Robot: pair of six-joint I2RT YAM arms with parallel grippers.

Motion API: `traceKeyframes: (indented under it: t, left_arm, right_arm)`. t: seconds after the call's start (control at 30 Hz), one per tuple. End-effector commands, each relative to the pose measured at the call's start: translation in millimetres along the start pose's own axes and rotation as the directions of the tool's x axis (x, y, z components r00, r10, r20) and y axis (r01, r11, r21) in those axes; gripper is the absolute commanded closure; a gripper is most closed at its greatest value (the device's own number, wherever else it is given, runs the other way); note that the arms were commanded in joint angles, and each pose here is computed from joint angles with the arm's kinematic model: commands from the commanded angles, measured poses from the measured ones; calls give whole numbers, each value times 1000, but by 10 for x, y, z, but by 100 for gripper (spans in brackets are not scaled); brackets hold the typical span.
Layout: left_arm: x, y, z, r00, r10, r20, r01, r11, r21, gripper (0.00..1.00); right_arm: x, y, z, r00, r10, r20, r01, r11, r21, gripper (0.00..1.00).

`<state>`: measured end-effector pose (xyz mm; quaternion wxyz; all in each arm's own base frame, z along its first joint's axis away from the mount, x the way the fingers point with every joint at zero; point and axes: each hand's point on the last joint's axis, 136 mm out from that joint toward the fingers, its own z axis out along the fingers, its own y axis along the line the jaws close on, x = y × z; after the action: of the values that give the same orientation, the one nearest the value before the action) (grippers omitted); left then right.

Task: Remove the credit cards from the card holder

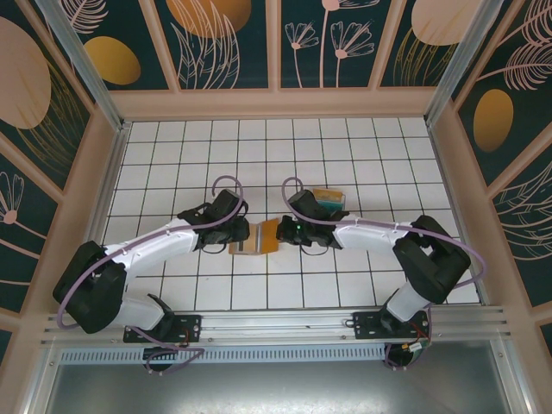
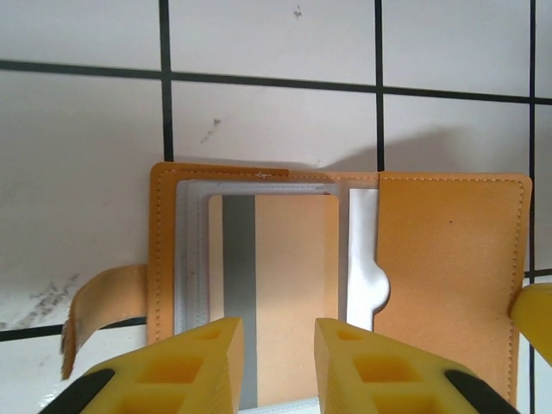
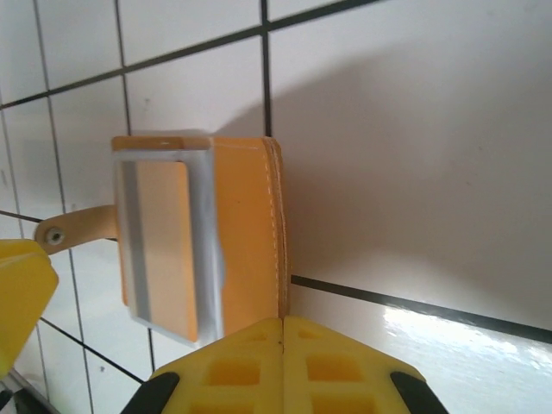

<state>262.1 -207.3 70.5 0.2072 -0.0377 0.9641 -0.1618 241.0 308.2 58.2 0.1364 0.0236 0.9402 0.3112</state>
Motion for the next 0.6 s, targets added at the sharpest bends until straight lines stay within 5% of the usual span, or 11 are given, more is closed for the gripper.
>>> traceKeyframes:
  t: [0.0, 0.23, 0.57]
  left_arm:
    - [-32, -74, 8, 998, -60, 4, 60, 996, 70, 72]
    - [-39, 68, 5, 998, -55, 14, 54, 998, 26, 82]
    - [-113, 252, -5, 999, -30, 33, 31, 999, -38, 89]
  right_arm:
    - [-29, -52, 36, 1000, -1, 22, 1, 1000, 16, 98]
    - [-156, -37, -175, 995, -36, 89, 30, 998, 59, 65]
    - [-348, 340, -485, 980, -115, 163, 109, 993, 49, 59]
